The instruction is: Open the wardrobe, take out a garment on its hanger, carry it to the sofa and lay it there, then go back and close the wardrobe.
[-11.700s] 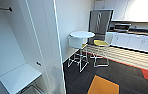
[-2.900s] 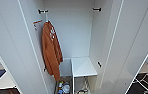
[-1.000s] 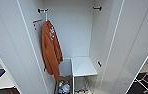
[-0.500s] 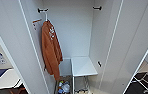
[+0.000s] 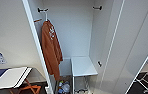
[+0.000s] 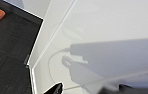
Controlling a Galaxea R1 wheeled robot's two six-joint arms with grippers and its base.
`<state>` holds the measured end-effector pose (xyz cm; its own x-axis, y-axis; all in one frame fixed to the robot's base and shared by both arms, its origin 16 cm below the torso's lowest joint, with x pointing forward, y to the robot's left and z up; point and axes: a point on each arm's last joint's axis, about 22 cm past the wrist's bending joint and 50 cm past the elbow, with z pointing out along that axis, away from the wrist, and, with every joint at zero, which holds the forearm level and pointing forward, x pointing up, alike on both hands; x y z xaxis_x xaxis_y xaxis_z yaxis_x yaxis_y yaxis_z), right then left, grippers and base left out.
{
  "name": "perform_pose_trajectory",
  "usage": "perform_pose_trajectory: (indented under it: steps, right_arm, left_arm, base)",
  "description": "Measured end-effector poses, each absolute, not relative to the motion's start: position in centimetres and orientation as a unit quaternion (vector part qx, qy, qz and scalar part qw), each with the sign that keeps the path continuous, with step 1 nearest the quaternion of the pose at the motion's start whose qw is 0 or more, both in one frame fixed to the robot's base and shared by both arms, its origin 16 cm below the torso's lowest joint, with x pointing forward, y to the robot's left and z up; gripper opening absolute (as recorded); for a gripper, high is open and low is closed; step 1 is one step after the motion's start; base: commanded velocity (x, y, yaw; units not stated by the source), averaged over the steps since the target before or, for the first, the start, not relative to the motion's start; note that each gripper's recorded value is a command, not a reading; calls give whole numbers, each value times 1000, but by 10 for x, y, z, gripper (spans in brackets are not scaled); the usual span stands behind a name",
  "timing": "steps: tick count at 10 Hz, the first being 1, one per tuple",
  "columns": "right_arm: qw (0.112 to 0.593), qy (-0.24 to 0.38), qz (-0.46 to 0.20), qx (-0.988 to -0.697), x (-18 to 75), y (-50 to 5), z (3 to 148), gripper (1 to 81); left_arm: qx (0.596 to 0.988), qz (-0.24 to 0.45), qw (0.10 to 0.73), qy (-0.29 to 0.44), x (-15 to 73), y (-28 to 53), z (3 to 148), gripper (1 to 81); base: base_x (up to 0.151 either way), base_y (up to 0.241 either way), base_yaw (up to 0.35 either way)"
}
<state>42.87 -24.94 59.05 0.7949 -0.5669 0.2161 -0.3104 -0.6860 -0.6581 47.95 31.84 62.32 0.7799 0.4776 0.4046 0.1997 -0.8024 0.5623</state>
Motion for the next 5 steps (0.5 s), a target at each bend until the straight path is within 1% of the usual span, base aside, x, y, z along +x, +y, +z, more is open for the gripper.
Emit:
perform_pose_trajectory:
  steps: [1,2,3,5]
  right_arm:
    - [320,237,-201,-895,425,-228,587,811]
    - [320,235,-194,-897,416,-221,580,811]
    - [307,240,-189,-901,403,-237,572,811]
    - [261,258,-190,-911,380,-308,559,811]
  left_arm:
    - [912,256,268,177,469,286,613,811]
    - [915,246,266,175,460,278,603,811]
    - [918,248,252,179,460,293,598,811]
    - [920,257,231,184,464,319,597,811]
  base:
    - [0,0,0]
    - [0,0,0]
    - [0,0,0]
    - [0,0,0]
